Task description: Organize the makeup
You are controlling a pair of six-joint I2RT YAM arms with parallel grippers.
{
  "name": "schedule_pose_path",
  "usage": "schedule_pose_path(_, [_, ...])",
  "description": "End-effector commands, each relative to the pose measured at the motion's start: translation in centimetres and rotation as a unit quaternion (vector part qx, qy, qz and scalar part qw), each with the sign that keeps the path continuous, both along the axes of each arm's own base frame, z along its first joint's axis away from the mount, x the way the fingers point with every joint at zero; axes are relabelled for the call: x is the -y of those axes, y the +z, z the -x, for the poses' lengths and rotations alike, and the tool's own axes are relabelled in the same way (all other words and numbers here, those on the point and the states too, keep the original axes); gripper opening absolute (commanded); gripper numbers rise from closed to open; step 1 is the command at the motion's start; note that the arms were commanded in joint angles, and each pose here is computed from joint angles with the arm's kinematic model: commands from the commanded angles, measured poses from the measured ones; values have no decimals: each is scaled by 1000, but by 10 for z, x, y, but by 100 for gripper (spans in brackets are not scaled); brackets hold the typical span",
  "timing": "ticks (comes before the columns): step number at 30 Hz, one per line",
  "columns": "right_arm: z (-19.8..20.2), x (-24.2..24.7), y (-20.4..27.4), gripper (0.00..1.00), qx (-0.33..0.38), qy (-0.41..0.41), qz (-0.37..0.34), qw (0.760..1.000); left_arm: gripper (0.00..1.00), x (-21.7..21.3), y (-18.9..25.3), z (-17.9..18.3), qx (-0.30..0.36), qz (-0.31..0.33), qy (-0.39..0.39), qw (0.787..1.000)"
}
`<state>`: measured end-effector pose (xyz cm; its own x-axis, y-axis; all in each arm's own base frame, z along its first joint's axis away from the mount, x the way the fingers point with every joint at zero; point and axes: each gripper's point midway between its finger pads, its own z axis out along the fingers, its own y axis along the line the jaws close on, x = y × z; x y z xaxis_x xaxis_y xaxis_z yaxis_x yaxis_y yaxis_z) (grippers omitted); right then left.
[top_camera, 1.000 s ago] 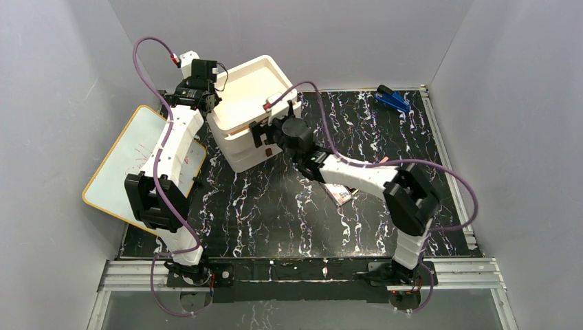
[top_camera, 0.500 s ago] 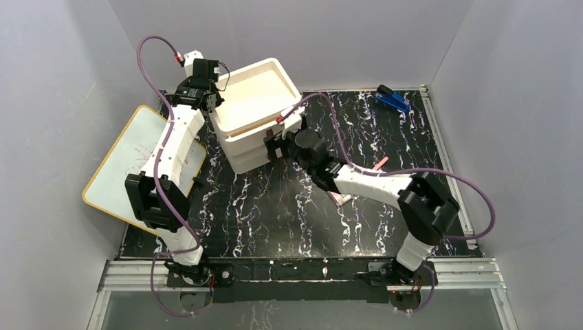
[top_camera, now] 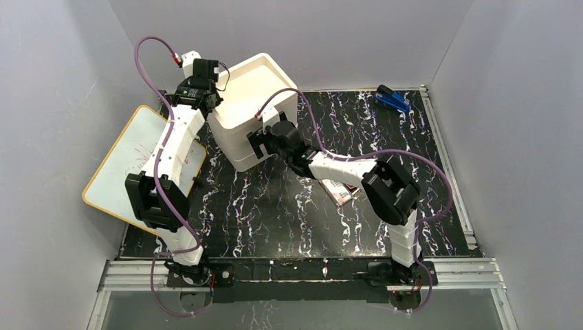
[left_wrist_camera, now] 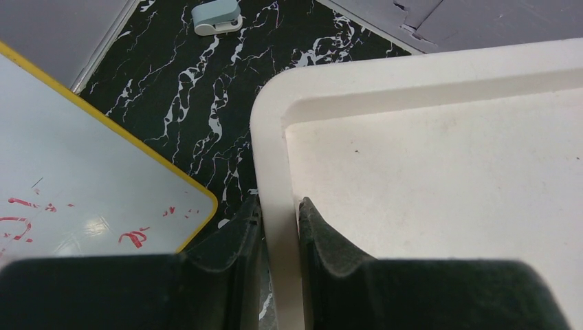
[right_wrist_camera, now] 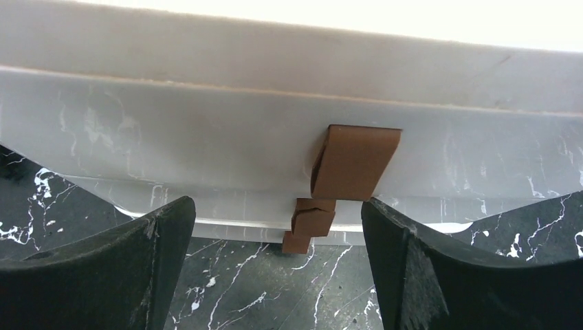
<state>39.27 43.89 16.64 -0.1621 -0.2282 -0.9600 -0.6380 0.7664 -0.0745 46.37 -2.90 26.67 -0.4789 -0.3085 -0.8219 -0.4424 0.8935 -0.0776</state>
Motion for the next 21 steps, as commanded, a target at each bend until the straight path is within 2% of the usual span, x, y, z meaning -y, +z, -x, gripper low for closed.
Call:
schedule_pose_path(1, [-15,-20,61,99,65,22,-76,995,0,41,-50,46,-132,33,-95,986])
schedule_pose_path(5, [-14,-13,42,98,56,10,-67,996,0,43,-53,46,-135,35,-98,985])
schedule_pose_path(9, [-21,-5,30,83,60,-7,-61,996,0,43,-56,46,-138,34,-102,985])
schedule_pose_path(13, [-32,4,21,80,60,-21,-55,996,0,42,-55,47,-139,30,-104,984])
schedule_pose_path(18, [-45,16,12,69,53,-29,-53,997,0,41,-54,48,-139,27,-104,985])
schedule_pose_path(21, [-50,20,8,51,51,-31,-51,997,0,41,-56,48,-141,27,-104,984])
